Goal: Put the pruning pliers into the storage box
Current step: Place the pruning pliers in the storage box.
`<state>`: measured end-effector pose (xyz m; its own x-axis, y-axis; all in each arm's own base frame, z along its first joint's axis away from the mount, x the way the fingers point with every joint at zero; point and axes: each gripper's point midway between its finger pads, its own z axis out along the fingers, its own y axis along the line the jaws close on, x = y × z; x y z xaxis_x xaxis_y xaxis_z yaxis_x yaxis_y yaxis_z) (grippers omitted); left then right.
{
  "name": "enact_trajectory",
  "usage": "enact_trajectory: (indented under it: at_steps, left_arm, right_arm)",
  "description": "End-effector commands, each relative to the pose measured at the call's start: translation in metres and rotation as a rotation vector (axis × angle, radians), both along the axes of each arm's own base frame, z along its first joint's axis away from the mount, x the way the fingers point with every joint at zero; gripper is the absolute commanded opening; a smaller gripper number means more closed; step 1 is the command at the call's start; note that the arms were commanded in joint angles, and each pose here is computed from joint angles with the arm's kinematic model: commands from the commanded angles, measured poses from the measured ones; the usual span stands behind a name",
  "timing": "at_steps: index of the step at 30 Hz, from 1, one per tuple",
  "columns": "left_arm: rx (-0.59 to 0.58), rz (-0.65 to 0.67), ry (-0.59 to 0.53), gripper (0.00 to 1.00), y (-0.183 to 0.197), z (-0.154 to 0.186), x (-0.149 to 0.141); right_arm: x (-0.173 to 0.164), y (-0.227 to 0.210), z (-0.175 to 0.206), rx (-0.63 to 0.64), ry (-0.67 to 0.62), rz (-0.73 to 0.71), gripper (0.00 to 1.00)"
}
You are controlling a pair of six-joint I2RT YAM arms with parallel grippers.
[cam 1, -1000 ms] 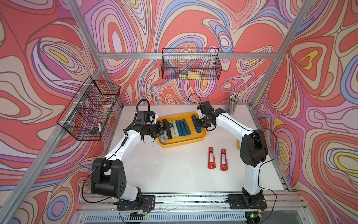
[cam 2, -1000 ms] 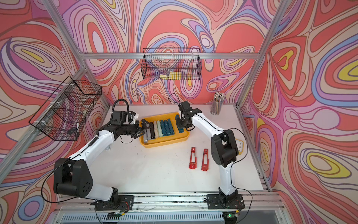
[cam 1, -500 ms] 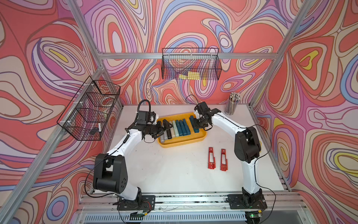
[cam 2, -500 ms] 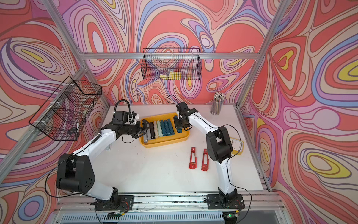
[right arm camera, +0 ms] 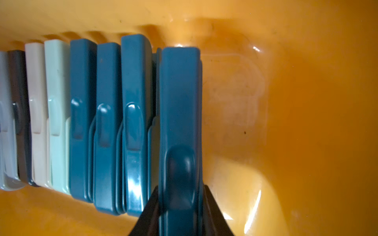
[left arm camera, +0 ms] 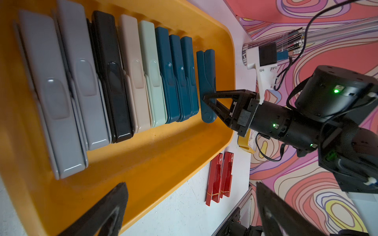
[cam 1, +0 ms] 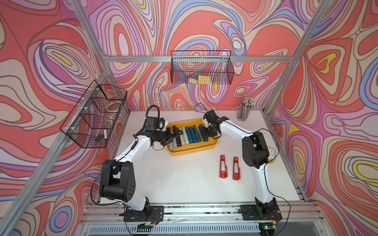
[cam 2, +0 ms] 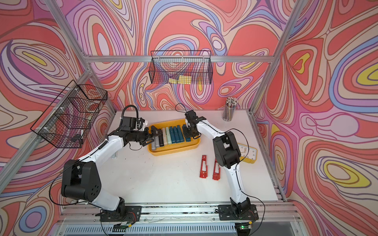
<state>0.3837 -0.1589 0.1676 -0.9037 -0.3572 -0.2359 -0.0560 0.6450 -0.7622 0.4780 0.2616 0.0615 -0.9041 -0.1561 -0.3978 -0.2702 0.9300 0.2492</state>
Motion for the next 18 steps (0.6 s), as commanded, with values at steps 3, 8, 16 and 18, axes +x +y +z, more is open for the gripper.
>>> enact_trajectory:
  at_steps: [3, 8, 16, 18]
  left_arm:
    - [-0.005, -0.007, -0.043, 0.99, -0.002, 0.009, 0.010]
    - [-0.007, -0.003, -0.046, 0.99, -0.002, 0.007, 0.014]
    - [-0.002, 0.002, -0.037, 0.99, -0.002, 0.002, 0.020]
    - [-0.001, 0.003, -0.039, 0.99, -0.002, 0.003, 0.019]
  right_arm:
    - [0.015, 0.003, 0.006, 0.015, -0.039, -0.011, 0.00]
    - [0.018, 0.004, 0.001, 0.007, -0.035, -0.010, 0.00]
    - [0.021, 0.003, -0.007, -0.005, -0.024, -0.015, 0.00]
    - [0.021, 0.004, -0.011, -0.008, -0.018, -0.015, 0.00]
